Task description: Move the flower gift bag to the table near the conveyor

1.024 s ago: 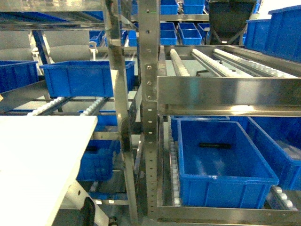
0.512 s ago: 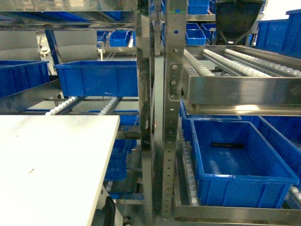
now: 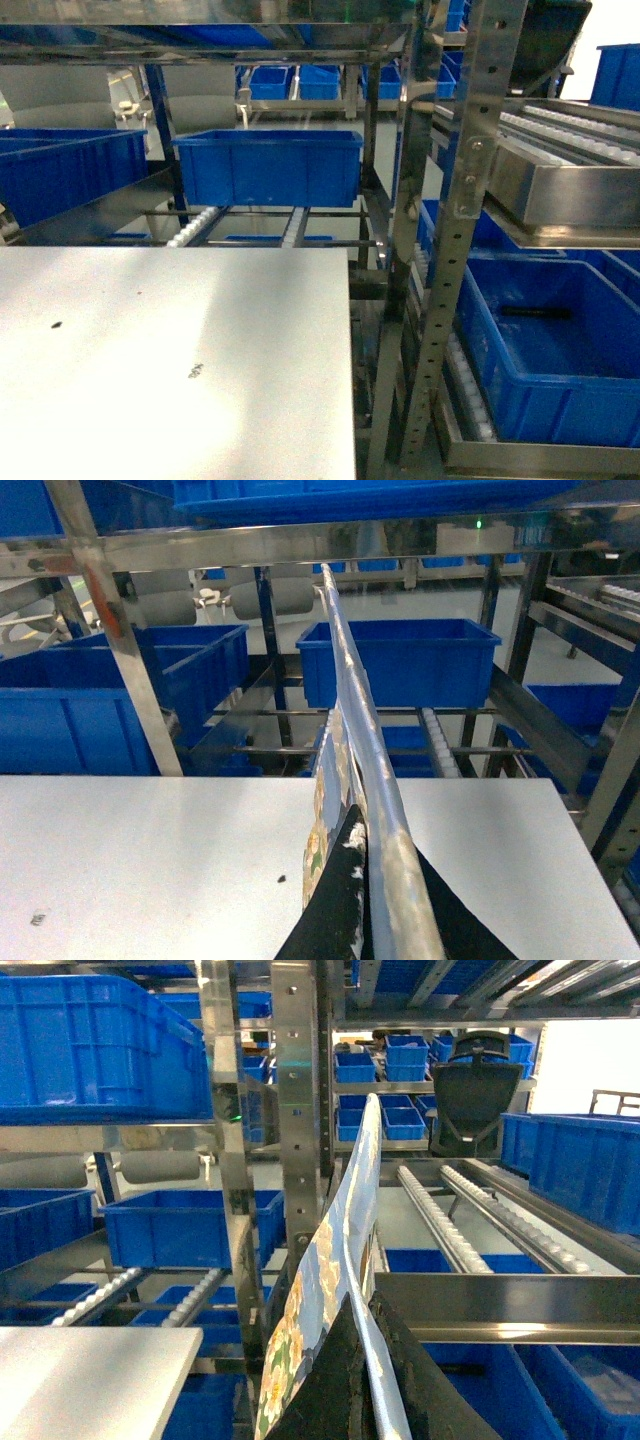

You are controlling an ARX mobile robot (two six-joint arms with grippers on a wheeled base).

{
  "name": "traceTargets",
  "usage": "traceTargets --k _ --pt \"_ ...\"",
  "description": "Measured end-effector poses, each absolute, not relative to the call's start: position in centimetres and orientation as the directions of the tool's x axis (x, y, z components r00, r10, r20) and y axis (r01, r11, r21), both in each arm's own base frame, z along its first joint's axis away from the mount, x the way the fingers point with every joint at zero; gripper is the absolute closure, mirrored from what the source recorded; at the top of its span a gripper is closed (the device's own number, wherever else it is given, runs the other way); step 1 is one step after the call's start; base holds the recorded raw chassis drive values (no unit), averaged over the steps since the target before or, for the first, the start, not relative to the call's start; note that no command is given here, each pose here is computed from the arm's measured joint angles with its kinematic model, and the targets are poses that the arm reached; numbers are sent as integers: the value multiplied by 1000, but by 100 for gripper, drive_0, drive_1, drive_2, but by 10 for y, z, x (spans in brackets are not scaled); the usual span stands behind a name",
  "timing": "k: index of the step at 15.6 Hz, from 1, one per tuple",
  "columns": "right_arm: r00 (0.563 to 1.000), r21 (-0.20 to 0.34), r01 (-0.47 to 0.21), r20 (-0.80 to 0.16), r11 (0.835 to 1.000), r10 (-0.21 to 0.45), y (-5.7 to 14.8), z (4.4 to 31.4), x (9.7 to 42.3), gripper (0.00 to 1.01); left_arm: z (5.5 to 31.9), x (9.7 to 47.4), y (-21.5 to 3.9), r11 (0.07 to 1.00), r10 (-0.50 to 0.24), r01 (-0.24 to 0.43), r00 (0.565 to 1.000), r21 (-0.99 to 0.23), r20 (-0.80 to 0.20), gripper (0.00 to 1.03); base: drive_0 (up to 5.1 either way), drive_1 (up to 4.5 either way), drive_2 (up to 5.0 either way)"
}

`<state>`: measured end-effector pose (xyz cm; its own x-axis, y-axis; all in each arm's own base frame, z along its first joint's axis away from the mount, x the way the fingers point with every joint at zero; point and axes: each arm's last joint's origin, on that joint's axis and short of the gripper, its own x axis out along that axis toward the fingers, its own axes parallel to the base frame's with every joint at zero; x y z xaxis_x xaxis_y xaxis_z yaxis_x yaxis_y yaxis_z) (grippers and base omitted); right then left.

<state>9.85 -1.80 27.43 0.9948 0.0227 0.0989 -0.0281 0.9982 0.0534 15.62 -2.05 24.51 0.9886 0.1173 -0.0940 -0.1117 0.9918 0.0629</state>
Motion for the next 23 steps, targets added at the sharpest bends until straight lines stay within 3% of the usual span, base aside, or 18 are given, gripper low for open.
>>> traceTargets --k 23 --pt "995 53 -29 101 998 23 -18 274 98 99 245 156 -20 992 118 -113 988 63 -94 101 -494 216 270"
